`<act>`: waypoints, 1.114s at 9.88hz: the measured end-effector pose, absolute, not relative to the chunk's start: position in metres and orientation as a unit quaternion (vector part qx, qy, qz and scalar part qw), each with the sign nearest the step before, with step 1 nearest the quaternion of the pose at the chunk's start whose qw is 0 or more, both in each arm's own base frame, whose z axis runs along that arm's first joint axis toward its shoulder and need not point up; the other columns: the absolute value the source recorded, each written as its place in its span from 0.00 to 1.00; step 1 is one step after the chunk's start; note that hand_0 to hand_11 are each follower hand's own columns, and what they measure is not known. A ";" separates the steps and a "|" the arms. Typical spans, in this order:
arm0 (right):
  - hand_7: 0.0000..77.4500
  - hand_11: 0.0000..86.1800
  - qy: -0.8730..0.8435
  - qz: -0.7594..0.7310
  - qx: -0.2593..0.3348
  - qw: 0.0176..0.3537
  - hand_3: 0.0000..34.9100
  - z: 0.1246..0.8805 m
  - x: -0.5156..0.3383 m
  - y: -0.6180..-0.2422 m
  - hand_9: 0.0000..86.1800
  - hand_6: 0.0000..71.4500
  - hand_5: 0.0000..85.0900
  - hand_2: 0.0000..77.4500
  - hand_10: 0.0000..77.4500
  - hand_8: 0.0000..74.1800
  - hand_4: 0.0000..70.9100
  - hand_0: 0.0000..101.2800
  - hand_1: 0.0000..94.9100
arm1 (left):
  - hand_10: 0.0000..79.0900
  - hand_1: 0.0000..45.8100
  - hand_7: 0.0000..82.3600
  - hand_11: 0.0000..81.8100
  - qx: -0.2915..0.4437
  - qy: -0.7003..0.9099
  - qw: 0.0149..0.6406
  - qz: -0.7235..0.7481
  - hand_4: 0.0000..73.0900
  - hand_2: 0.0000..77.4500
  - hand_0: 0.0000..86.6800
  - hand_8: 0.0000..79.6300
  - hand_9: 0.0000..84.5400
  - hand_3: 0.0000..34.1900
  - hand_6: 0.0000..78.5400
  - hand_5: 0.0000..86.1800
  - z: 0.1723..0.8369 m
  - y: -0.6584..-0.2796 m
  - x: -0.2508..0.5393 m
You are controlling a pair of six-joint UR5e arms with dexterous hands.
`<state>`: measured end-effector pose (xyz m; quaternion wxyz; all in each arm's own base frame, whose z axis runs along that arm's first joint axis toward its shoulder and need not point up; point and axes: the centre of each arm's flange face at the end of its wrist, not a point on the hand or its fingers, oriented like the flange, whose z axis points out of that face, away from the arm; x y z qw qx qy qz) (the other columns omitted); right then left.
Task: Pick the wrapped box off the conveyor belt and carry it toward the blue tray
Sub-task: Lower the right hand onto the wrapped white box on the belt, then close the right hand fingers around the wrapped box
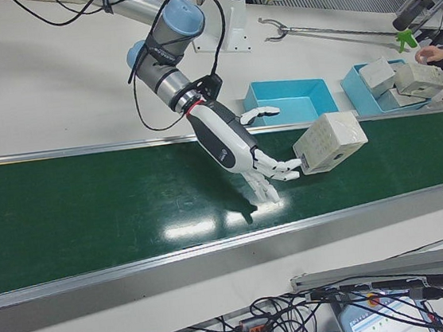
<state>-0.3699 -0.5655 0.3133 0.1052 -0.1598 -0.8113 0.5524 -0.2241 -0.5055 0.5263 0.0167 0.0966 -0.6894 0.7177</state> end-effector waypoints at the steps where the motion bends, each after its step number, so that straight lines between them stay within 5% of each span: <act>1: 0.27 0.01 -0.811 0.552 -0.162 0.106 0.41 0.310 -0.378 -0.565 0.03 0.05 0.33 0.29 0.00 0.00 0.14 0.48 0.20 | 0.01 0.00 0.01 0.00 0.097 -0.689 0.017 0.718 0.00 0.01 0.00 0.01 0.00 0.00 0.00 0.01 0.526 -0.505 -0.224; 11: 0.29 0.01 -0.813 0.552 -0.157 0.097 0.45 0.292 -0.409 -0.554 0.05 0.05 0.33 0.31 0.00 0.00 0.17 0.49 0.20 | 0.01 0.00 0.01 0.00 0.097 -0.689 0.017 0.718 0.00 0.01 0.00 0.01 0.00 0.00 0.00 0.01 0.526 -0.505 -0.224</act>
